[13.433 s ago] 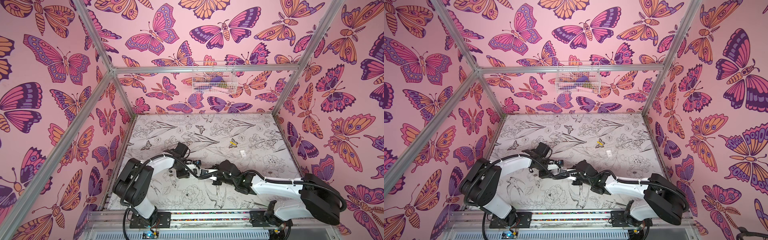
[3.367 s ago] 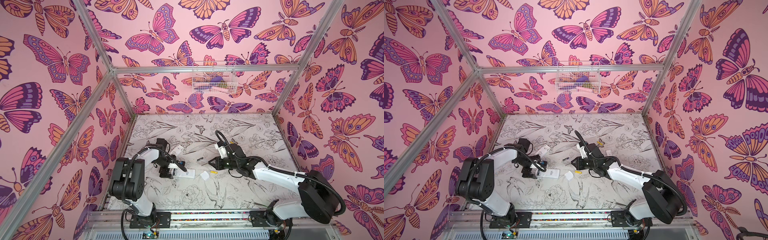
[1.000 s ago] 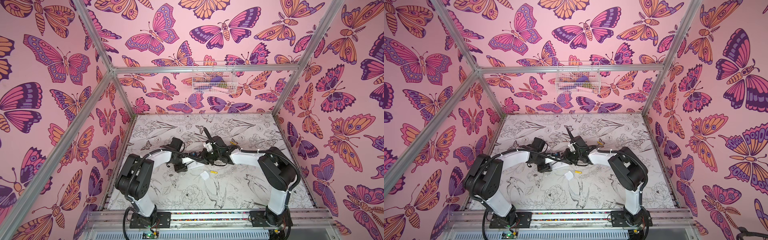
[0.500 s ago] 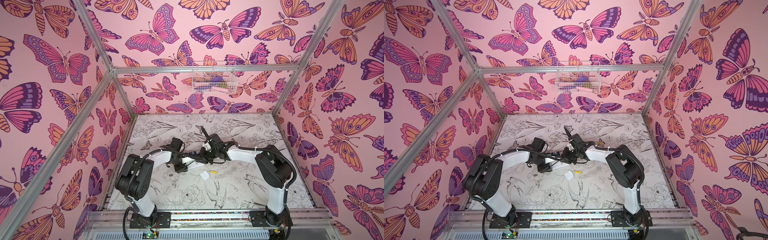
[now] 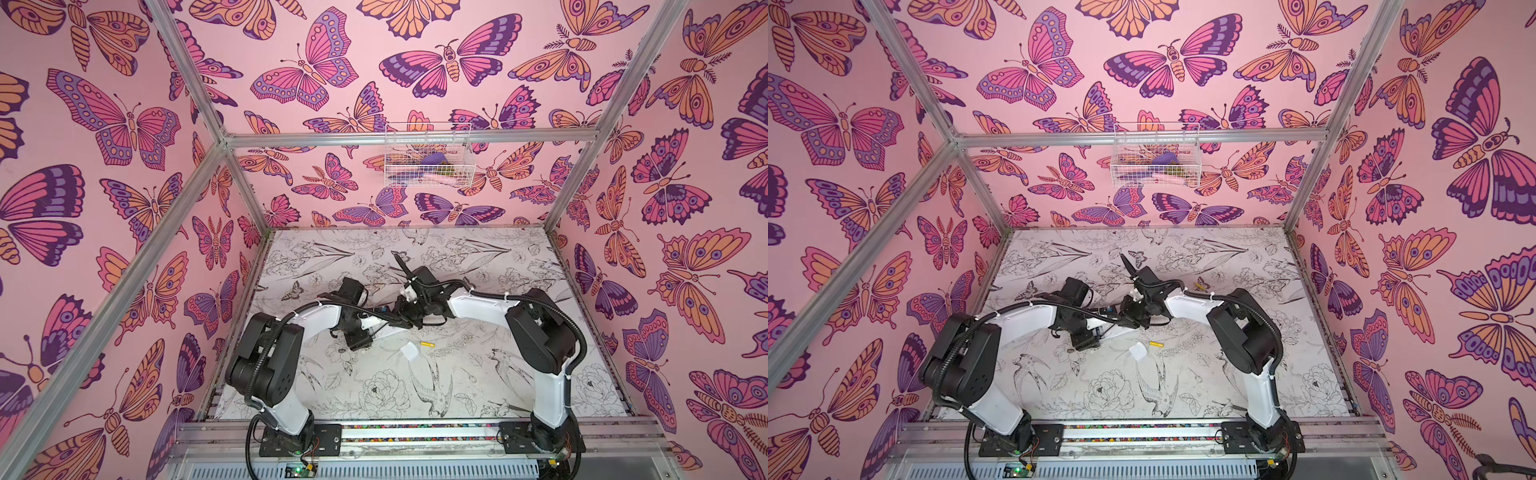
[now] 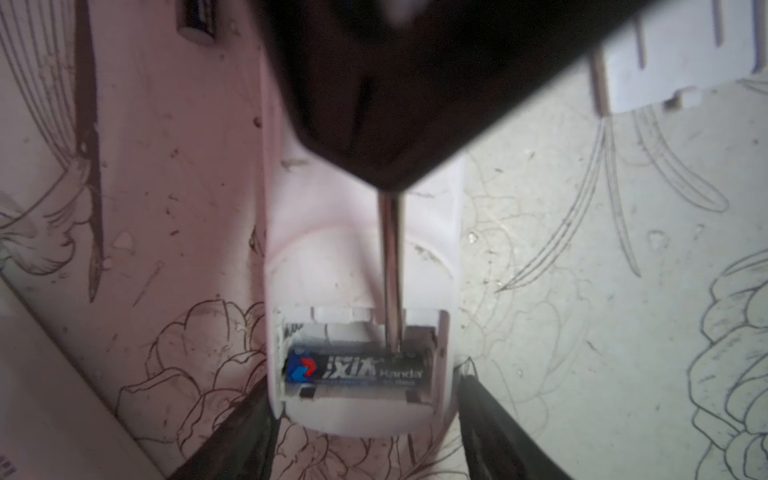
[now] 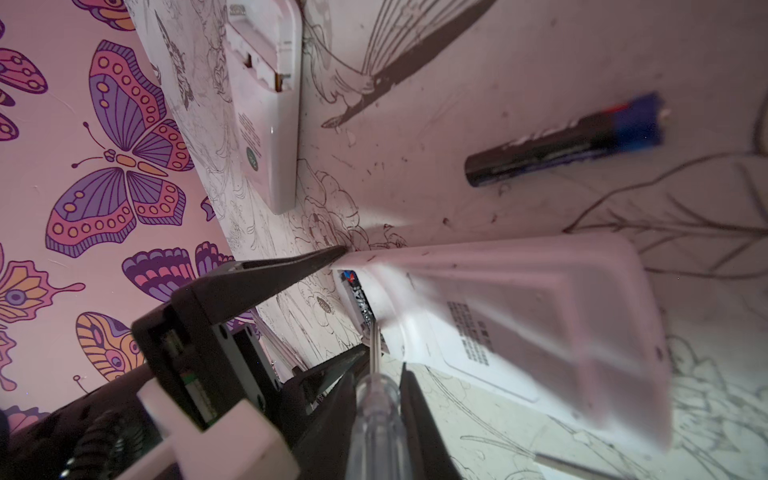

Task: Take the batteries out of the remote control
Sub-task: 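Insert the screwdriver tip beside the blue battery in the compartment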

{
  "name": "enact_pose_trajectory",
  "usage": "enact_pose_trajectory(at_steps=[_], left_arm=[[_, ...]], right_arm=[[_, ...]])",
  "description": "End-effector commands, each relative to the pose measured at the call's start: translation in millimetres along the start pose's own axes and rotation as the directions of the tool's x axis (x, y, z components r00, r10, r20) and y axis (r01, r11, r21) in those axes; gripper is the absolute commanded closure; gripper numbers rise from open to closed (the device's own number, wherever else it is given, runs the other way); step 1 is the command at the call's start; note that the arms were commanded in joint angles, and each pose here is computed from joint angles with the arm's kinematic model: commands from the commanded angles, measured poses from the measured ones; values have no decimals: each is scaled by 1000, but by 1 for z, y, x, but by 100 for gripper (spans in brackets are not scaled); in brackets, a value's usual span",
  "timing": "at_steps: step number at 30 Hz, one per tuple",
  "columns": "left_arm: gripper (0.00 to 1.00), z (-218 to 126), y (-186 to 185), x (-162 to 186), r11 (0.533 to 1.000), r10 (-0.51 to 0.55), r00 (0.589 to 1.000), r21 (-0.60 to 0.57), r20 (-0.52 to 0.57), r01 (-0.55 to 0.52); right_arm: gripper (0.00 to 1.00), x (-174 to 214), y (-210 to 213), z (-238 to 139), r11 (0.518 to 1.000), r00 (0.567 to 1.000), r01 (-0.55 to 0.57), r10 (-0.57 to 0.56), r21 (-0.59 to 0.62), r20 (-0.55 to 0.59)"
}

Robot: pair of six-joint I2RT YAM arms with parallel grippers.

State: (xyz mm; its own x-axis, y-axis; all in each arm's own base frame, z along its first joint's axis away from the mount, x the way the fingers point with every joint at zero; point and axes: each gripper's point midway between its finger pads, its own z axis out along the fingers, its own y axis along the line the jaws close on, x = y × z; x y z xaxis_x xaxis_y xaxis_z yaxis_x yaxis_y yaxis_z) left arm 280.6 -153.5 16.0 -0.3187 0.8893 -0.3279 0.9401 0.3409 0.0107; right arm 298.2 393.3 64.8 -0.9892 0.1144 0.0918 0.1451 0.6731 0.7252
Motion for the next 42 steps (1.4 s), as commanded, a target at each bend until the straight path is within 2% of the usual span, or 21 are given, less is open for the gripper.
enact_pose_trajectory(at_steps=[1,6,8,9,13,16,20,24,28,34,37,42], left_arm=[[38,13,-27,16,994,28,996,103,-82,-20],[49,18,-23,5,993,8,998,119,-68,0],[67,22,-26,5,991,-4,997,136,-71,14],[70,22,-26,5,990,-6,997,137,-75,16],[66,22,-26,7,991,-1,996,133,-84,13],[68,23,-26,6,991,3,996,133,-85,8],[58,20,-24,6,993,2,996,120,-84,9],[59,19,-27,2,992,-13,998,128,-66,21],[56,15,-23,2,994,-10,998,104,-69,17],[53,9,-24,-1,995,-28,998,97,-49,32],[47,8,-29,-2,993,-28,999,111,-35,32],[46,3,-31,-5,993,-21,1000,115,-20,23]], right_arm=[[100,6,8,14,1000,1000,12,-12,-20,-11],[100,6,6,20,1000,1000,8,-8,-27,-30],[100,4,7,21,997,999,-21,20,-68,-27],[100,4,9,22,996,999,-26,24,-88,-28],[100,0,8,16,995,1000,-23,22,-99,-12],[100,-6,12,14,982,998,-63,62,-178,-11],[100,-9,11,11,974,996,-94,91,-207,-21],[100,-9,13,9,974,996,-93,91,-205,-20],[100,-13,6,-7,997,999,-22,25,-67,47],[100,-8,2,-14,999,997,10,-14,48,82],[100,-6,6,-13,999,996,7,-11,45,90],[100,-13,8,-26,995,986,22,-38,102,161]])
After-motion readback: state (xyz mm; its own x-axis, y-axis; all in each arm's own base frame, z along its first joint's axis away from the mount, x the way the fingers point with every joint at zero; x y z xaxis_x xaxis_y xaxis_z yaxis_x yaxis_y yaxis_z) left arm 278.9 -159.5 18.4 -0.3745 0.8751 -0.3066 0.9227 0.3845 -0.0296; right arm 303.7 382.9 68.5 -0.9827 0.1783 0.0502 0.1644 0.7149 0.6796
